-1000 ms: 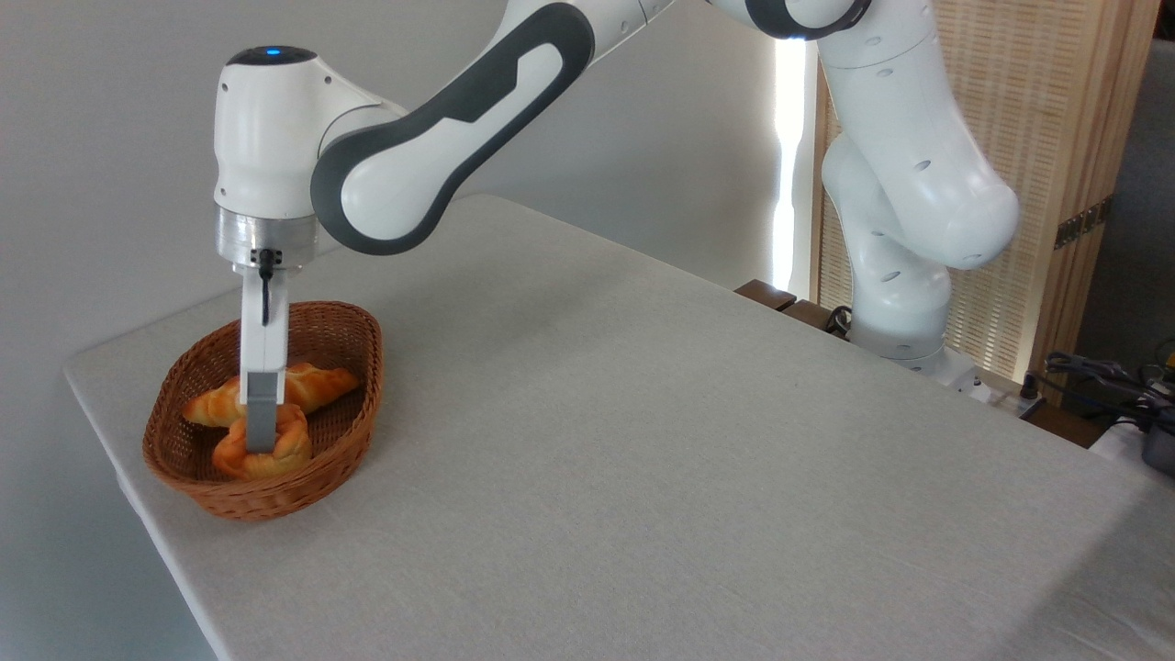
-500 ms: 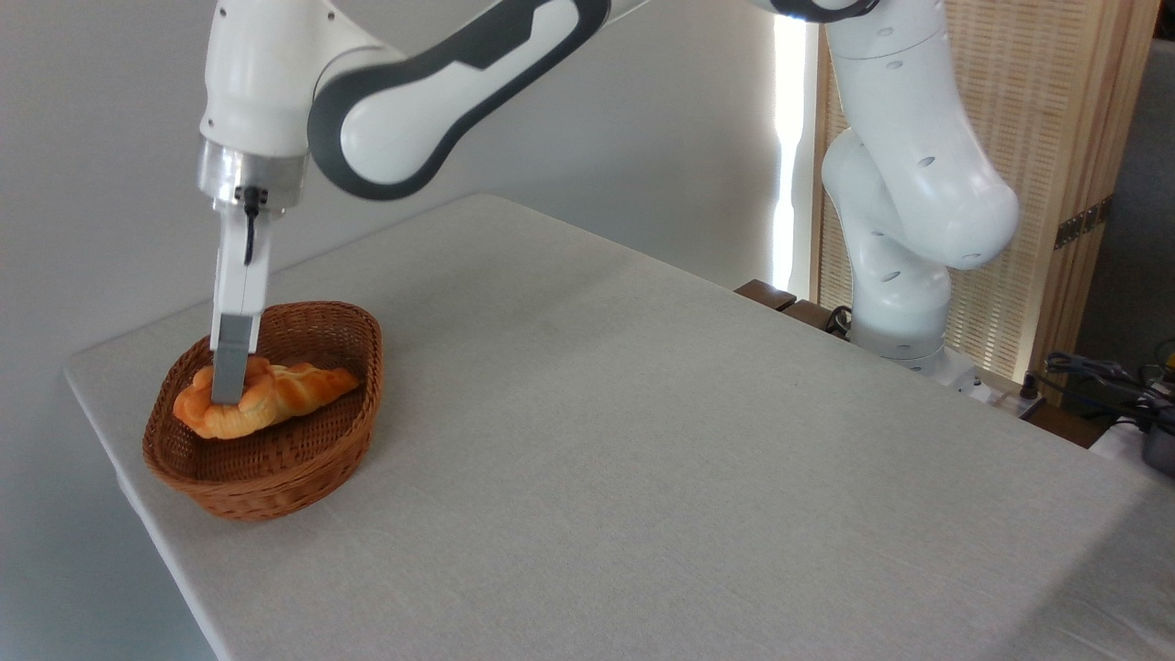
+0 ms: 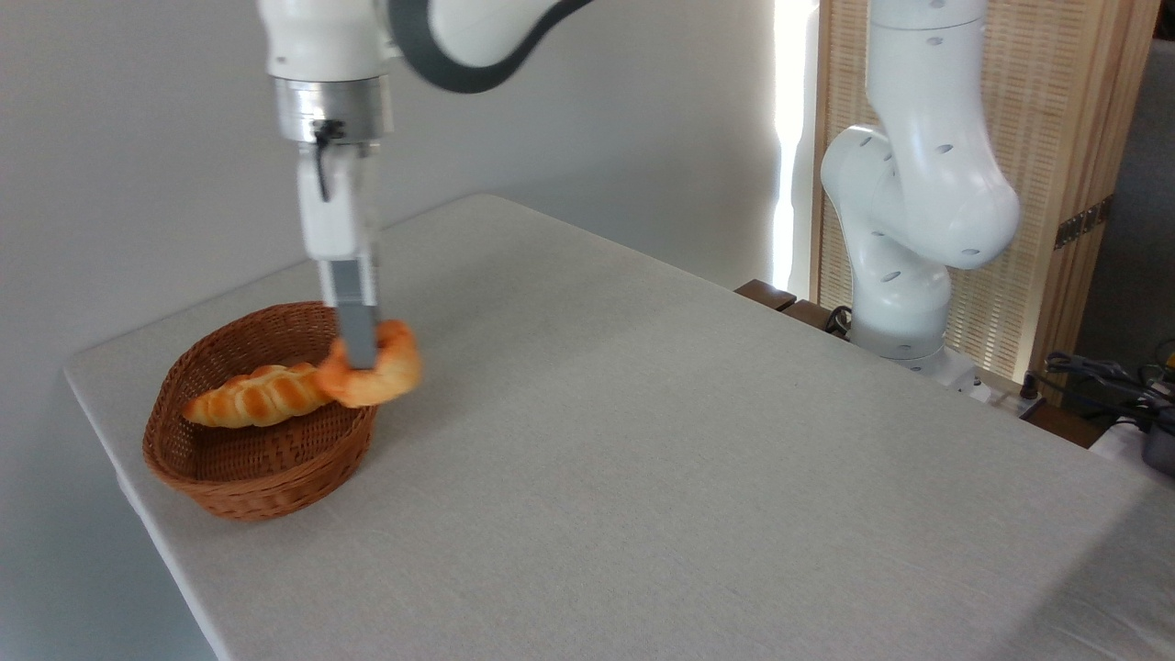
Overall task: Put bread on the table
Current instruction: 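Lift the bun out of the basket and carry it onto the table, then lower the bun onto the table and open the gripper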
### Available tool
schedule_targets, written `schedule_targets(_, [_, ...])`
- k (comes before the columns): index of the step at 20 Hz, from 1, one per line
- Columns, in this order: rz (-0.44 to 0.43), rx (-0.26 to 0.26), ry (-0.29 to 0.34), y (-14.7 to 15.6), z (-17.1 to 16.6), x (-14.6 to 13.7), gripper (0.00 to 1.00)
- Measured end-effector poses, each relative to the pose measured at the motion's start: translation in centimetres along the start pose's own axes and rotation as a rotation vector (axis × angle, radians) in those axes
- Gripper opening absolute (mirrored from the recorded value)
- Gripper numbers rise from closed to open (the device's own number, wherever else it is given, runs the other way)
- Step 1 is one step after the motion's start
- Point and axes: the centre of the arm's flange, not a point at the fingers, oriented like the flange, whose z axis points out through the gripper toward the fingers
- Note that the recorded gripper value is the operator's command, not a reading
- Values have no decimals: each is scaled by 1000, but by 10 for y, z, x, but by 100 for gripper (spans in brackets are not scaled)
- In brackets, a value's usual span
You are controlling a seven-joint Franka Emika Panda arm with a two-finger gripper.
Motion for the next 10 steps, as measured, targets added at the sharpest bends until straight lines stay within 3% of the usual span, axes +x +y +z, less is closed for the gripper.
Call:
schedule_targets(3, [95, -45, -24, 19, 14, -30, 90])
schedule_targets(7, [217, -116, -82, 38, 52, -52, 100])
schedule_targets(10, [270, -144, -140, 47, 76, -58, 100])
